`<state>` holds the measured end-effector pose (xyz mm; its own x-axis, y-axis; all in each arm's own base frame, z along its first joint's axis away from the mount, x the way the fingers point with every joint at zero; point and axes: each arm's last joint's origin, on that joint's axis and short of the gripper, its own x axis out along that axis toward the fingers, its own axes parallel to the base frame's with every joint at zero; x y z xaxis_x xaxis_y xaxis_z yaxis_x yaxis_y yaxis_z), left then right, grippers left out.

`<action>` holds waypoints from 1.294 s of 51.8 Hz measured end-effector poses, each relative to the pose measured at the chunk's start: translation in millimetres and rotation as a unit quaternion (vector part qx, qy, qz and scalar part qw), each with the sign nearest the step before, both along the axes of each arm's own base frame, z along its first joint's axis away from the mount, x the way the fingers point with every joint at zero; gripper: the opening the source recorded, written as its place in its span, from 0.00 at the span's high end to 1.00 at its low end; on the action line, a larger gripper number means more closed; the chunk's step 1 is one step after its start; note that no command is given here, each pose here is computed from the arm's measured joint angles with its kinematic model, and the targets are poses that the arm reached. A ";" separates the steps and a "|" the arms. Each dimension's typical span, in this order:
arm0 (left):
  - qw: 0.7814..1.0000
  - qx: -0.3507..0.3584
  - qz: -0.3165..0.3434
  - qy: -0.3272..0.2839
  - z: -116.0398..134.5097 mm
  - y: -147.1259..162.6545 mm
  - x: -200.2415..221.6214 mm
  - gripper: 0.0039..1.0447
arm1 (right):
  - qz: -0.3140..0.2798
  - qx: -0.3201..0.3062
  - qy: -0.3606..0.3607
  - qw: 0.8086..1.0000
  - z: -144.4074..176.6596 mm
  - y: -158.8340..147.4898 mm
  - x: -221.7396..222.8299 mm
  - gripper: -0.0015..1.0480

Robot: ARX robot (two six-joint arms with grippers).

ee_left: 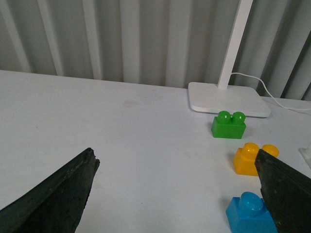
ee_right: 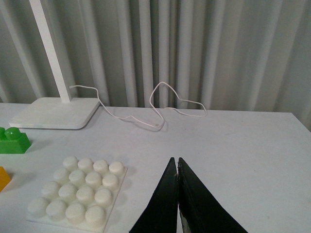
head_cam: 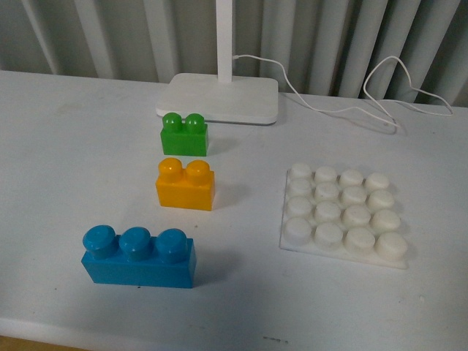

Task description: Insert yellow block into base center

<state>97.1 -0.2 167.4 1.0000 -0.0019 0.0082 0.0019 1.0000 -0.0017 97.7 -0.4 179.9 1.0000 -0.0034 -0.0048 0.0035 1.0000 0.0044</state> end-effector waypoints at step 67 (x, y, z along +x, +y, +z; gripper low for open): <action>1.000 0.000 0.000 0.000 0.0 0.0 0.0 0.06 | 0.000 -0.001 -0.002 1.000 -14.9 0.0 -0.1 0.18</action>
<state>97.1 -0.2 167.4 1.0000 -0.0015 0.0082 0.0015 1.0000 -0.0021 97.6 -0.3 165.0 1.0000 -0.0031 -0.0013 0.0031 1.0000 0.0029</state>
